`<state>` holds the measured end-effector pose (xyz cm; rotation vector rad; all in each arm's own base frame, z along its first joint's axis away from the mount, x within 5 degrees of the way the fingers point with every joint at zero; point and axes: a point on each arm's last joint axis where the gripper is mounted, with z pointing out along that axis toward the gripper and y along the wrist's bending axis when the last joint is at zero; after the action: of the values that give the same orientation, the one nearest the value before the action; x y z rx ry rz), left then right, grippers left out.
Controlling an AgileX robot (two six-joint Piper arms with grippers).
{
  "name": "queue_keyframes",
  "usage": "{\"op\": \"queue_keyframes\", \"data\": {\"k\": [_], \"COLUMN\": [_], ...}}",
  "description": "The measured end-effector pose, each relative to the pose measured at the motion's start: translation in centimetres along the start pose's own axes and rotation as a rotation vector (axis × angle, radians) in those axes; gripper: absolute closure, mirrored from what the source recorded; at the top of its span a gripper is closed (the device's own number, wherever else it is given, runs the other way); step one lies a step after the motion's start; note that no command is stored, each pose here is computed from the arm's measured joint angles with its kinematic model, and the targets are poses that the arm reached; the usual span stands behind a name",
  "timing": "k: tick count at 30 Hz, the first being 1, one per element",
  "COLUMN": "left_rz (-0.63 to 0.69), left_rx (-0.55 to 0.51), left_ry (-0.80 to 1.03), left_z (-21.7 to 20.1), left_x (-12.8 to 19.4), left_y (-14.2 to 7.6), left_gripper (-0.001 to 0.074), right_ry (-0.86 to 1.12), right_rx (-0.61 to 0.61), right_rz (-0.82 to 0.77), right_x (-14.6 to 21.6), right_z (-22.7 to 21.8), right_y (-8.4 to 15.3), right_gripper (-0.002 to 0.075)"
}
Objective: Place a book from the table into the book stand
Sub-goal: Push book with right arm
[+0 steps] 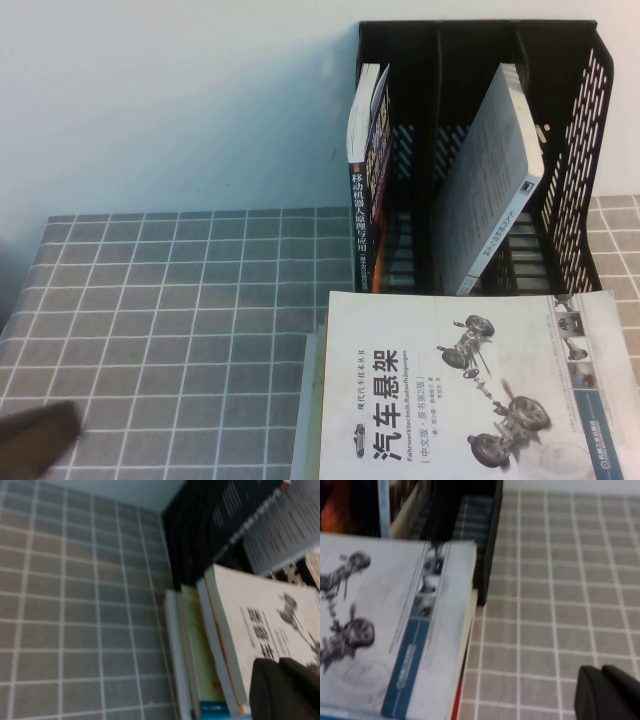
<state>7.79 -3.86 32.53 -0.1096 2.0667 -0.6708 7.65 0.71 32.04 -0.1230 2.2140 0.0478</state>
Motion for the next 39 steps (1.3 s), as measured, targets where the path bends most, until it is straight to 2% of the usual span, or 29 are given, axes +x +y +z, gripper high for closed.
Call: {"op": "queue_keyframes", "data": {"k": [4, 8, 19, 26, 33, 39], "left_rz": [-0.029, -0.057, -0.172, -0.201, -0.227, -0.244], "left_rx": [0.158, 0.27, 0.43, 0.479, 0.477, 0.488], "left_ry": [0.219, 0.313, 0.4, 0.381, 0.347, 0.329], "left_z": [3.6, 6.9, 11.4, 11.7, 11.8, 11.9], "left_x": [-0.1, -0.5, -0.7, -1.0, -1.3, -1.5], "left_y": [-1.0, -1.2, -1.0, -1.3, -1.3, -1.4], "left_gripper": [0.0738, 0.0738, 0.0738, 0.0738, 0.0738, 0.0738], "right_ry": [0.181, 0.29, 0.426, 0.445, 0.415, 0.416], "right_rx": [-0.113, -0.187, -0.262, -0.365, -0.417, -0.466], "right_rz": [-0.022, -0.013, -0.006, 0.026, 0.049, 0.014], "right_x": [-0.9, -1.4, -1.1, -0.8, -1.0, -1.0], "right_z": [3.9, 7.6, 15.3, 17.4, 18.0, 18.5], "right_y": [0.4, 0.6, 0.4, 1.1, 1.7, 3.7], "right_gripper": [0.0729, 0.0729, 0.0729, 0.0729, 0.0729, 0.0729]}}
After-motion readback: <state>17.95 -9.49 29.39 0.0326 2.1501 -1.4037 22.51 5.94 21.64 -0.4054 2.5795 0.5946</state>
